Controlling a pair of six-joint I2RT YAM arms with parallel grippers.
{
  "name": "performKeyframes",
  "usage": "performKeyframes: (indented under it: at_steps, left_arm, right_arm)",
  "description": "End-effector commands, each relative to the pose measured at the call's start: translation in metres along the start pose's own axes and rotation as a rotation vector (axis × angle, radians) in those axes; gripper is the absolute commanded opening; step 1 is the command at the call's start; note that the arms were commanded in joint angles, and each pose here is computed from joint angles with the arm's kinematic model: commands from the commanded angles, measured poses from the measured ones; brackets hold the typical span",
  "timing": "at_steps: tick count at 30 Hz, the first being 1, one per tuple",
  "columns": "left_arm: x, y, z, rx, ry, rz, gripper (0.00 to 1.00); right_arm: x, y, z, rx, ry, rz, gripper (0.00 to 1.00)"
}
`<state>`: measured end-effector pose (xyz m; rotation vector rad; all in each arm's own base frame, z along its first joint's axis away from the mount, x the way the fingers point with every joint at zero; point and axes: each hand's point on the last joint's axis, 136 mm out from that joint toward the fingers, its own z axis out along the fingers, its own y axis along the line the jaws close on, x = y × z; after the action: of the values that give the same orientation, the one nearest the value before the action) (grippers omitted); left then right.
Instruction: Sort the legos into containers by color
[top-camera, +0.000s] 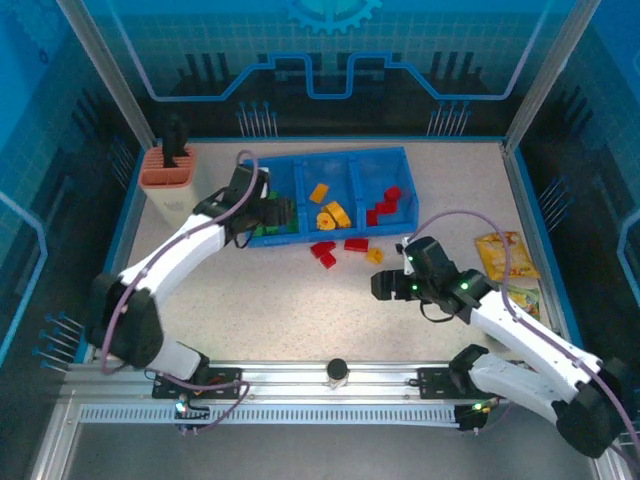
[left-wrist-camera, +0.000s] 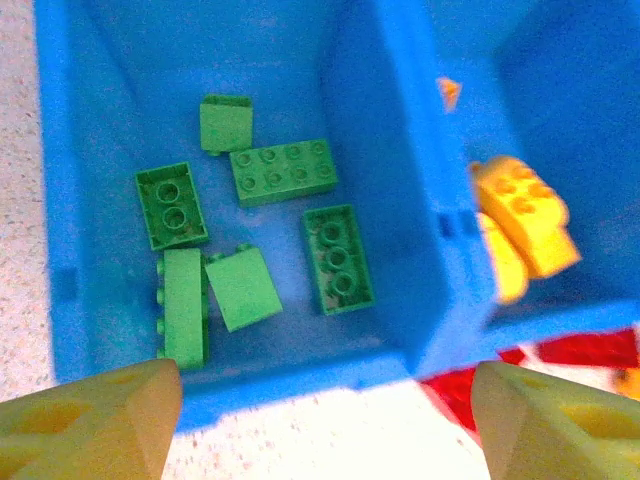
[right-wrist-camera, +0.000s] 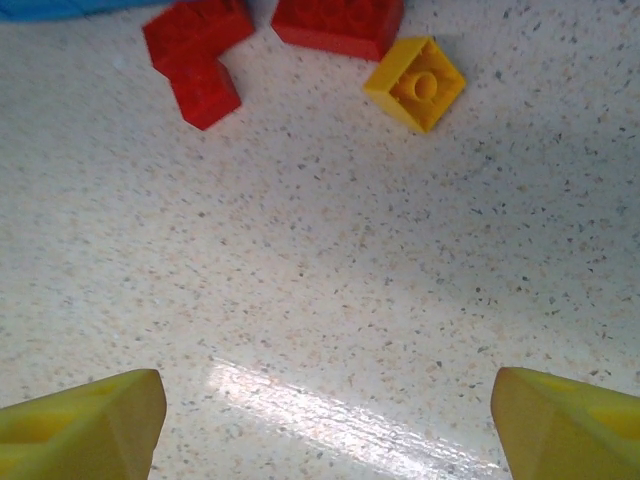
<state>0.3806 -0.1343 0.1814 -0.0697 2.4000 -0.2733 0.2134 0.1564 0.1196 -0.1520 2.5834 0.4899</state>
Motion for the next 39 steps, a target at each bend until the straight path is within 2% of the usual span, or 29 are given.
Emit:
performKeyframes:
  at_steps: [1, 8, 10, 14, 20, 29, 30, 32, 35, 39]
  left_arm:
    - [0.016, -0.012, -0.031, 0.082, -0.046, -0.001, 0.77]
    - [0.081, -0.015, -0.062, 0.151, -0.016, 0.041, 0.77]
    - [0.098, -0.013, -0.068, 0.159, -0.003, 0.045, 0.77]
    - [0.120, -0.004, -0.077, 0.152, -0.012, 0.033, 0.77]
    - [0.129, -0.003, -0.079, 0.161, -0.006, 0.013, 0.76]
    - [0.129, -0.002, -0.078, 0.154, -0.009, 0.021, 0.76]
    - [0.129, -0.001, -0.077, 0.150, -0.008, 0.020, 0.76]
    - [0.131, -0.001, -0.076, 0.145, -0.002, 0.022, 0.76]
    - [0.130, 0.000, -0.076, 0.141, -0.005, 0.023, 0.76]
    - [0.129, 0.000, -0.075, 0.135, -0.007, 0.027, 0.76]
  right_arm:
    - [-0.019, 0.003, 0.008, 0.038, -0.005, -0.040, 0.85]
    - [-0.041, -0.009, 0.045, 0.129, 0.087, -0.056, 0.81]
    - [-0.056, -0.007, 0.054, 0.117, 0.092, -0.048, 0.79]
    - [-0.062, -0.009, 0.082, 0.107, 0.140, -0.039, 0.75]
    - [-0.064, -0.028, 0.119, 0.160, 0.209, 0.003, 0.69]
    - [-0.066, -0.040, 0.146, 0.221, 0.248, -0.001, 0.66]
    - [-0.066, -0.041, 0.148, 0.228, 0.252, -0.001, 0.63]
    - [-0.064, -0.041, 0.150, 0.229, 0.266, 0.003, 0.49]
    - [-0.059, -0.040, 0.149, 0.236, 0.265, 0.000, 0.38]
    - [-0.057, -0.025, 0.132, 0.233, 0.236, -0.028, 0.34]
